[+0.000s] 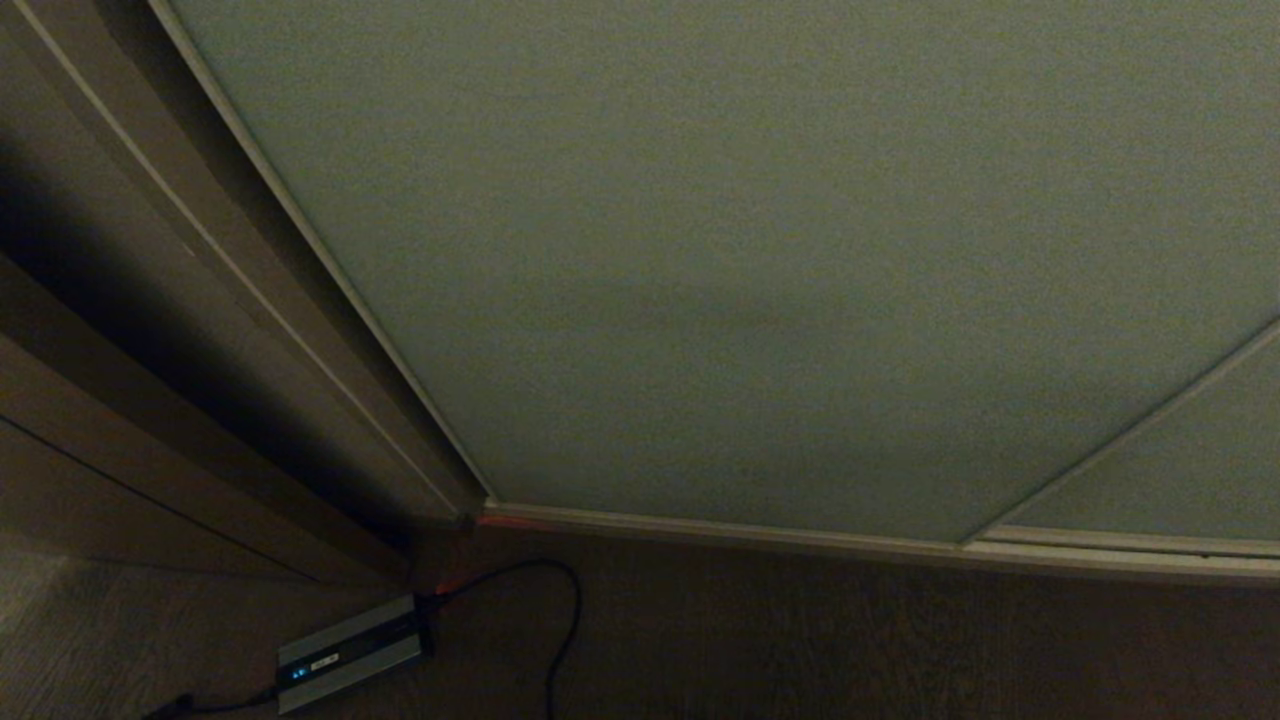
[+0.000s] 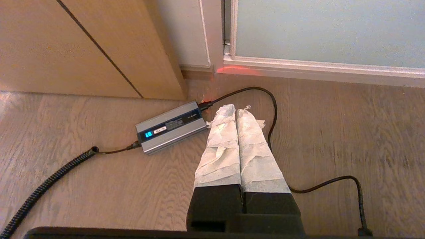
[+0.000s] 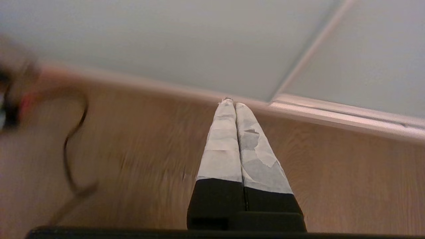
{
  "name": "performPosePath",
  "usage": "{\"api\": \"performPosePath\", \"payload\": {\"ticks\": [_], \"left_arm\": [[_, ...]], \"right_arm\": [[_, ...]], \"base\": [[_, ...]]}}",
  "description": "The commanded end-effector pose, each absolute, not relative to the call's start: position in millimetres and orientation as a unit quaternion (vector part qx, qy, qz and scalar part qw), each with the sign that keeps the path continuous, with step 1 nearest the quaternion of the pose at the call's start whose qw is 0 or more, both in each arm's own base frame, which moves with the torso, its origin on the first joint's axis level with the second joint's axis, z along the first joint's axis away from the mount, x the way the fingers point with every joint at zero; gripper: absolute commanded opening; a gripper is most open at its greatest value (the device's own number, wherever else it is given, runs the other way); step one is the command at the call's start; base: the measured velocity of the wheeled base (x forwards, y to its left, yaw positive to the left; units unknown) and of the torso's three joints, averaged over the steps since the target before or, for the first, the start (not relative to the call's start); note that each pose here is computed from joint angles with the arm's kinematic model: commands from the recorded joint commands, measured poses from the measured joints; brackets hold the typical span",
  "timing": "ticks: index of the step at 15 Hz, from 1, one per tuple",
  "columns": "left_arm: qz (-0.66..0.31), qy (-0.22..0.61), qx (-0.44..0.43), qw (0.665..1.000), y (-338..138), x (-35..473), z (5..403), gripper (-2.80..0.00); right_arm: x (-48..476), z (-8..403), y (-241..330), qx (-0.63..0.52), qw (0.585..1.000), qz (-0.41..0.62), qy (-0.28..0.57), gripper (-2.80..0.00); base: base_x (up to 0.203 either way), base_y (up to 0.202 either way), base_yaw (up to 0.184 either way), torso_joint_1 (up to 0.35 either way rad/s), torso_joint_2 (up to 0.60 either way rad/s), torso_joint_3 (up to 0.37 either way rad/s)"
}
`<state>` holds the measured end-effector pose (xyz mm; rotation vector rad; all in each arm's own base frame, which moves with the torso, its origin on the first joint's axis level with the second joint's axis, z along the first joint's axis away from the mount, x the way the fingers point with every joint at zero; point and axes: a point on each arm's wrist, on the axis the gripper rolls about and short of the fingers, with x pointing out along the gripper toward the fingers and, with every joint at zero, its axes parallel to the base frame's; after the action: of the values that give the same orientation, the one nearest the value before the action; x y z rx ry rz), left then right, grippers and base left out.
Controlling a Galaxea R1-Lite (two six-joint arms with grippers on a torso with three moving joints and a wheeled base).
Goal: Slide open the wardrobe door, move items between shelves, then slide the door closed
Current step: Close the door, then open the door
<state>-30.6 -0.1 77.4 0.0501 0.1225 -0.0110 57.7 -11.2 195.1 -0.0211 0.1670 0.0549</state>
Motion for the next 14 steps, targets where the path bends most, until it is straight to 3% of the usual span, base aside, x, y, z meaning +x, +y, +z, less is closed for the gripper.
{"api": "performPosePath", "payload": {"ticks": [1, 7, 14], "left_arm": [[-0.005, 0.062, 0.025, 0.998, -0.1, -30.6, 77.2, -2.8], [-0.005, 0.062, 0.025, 0.998, -0.1, -30.6, 77.2, -2.8], [-0.005, 0.062, 0.025, 0.998, -0.1, -30.6, 77.2, -2.8]], "right_arm": [[2.1, 166.9, 6.6, -0.05, 0.996, 0.069, 0.026, -2.8], [-28.5, 79.7, 1.9, -0.055, 0.998, 0.024, 0.022, -2.8], [-25.8, 74.5, 1.1, -0.039, 0.999, 0.017, 0.032, -2.8]], "base": [[0.0, 0.0, 0.0, 0.0, 0.0, 0.0], [0.0, 0.0, 0.0, 0.0, 0.0, 0.0], [0.0, 0.0, 0.0, 0.0, 0.0, 0.0]]}}
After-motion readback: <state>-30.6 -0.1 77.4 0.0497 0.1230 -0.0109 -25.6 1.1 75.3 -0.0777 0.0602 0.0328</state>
